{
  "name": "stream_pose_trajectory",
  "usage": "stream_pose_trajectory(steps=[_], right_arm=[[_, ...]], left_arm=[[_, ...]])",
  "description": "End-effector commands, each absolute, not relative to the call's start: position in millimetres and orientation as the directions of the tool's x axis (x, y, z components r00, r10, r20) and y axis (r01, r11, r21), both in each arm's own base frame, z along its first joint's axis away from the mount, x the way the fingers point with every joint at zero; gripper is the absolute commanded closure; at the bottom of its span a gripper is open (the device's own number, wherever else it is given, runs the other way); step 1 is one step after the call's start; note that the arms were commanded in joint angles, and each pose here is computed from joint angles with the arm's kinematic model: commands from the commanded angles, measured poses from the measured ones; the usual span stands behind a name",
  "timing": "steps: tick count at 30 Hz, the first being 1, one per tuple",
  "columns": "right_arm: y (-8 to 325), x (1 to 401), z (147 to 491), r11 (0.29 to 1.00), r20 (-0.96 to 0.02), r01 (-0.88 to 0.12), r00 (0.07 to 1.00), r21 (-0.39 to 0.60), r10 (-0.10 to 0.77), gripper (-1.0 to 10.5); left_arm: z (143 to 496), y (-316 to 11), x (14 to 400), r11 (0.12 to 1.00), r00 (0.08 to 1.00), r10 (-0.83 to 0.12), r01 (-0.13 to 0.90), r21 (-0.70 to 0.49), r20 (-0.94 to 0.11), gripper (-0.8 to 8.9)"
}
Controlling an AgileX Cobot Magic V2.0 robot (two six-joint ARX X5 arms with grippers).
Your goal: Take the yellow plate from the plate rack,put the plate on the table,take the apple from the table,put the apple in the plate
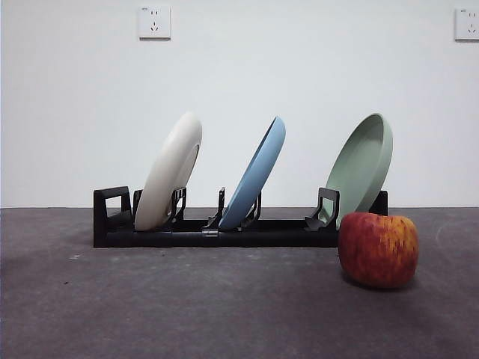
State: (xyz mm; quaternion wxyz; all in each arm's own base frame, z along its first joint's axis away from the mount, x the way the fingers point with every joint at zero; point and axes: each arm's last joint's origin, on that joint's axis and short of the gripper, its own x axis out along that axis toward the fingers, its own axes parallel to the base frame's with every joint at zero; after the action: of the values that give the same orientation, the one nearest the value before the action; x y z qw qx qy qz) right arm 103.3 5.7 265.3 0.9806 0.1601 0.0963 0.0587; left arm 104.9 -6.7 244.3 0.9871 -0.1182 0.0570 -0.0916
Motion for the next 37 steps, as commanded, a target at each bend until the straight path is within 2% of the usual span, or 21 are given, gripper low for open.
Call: stream_pose_trajectory(steps=[1, 4, 7, 12, 15, 17, 18, 20, 21, 29, 37], right_arm=[[7.8, 112.5, 283.3, 0.94, -0.196, -0.137, 0.959, 0.314, 0.205, 9.6], [10.1, 124.9, 299.2, 0.925, -0.254, -0.186, 0.926, 0.332, 0.277, 9.6], [12.9, 139.1, 310.5, 0.906, -0.313, -0.25, 0.879, 0.341, 0.36, 9.6], [17.6, 162.2, 319.5, 0.852, -0.369, -0.371, 0.783, 0.369, 0.501, 9.4], [19.1, 173.5, 320.4, 0.827, -0.383, -0.398, 0.747, 0.397, 0.543, 9.1], [20.3, 179.3, 320.0, 0.827, -0.396, -0.394, 0.739, 0.401, 0.545, 7.9], [21.3, 181.6, 319.5, 0.825, -0.401, -0.396, 0.734, 0.404, 0.549, 7.2], [23.0, 184.9, 317.8, 0.822, -0.411, -0.397, 0.724, 0.409, 0.554, 6.5], [23.7, 186.0, 316.8, 0.821, -0.416, -0.397, 0.72, 0.411, 0.556, 6.5], [24.6, 188.3, 315.1, 0.82, -0.423, -0.395, 0.714, 0.413, 0.557, 6.6], [24.4, 188.4, 315.1, 0.823, -0.424, -0.392, 0.717, 0.411, 0.554, 6.6]], left_arm=[[263.9, -7.0, 113.8, 0.951, 0.973, -0.208, 0.178, -0.251, -0.096, 8.21], [284.2, -8.7, 127.7, 0.939, 0.957, -0.262, 0.222, -0.263, -0.127, 8.21], [298.0, -11.8, 145.5, 0.908, 0.919, -0.358, 0.303, -0.289, -0.163, 8.21], [309.7, -17.7, 177.9, 0.822, 0.816, -0.536, 0.445, -0.357, -0.216, 8.21], [313.2, -21.8, 197.3, 0.783, 0.763, -0.594, 0.473, -0.404, -0.257, 8.16], [315.4, -26.0, 209.3, 0.778, 0.743, -0.603, 0.468, -0.42, -0.289, 7.91], [316.5, -28.7, 215.7, 0.774, 0.734, -0.609, 0.469, -0.425, -0.3, 7.32], [319.8, -34.6, 226.4, 0.765, 0.716, -0.624, 0.479, -0.431, -0.312, 6.17], [321.8, -38.1, 232.8, 0.762, 0.709, -0.629, 0.481, -0.432, -0.32, 5.93], [341.2, -74.8, 281.0, 0.775, 0.669, -0.628, 0.493, -0.395, -0.398, 5.93], [331.4, -118.7, 335.1, 0.836, 0.63, -0.543, 0.466, -0.289, -0.555, 5.93]])
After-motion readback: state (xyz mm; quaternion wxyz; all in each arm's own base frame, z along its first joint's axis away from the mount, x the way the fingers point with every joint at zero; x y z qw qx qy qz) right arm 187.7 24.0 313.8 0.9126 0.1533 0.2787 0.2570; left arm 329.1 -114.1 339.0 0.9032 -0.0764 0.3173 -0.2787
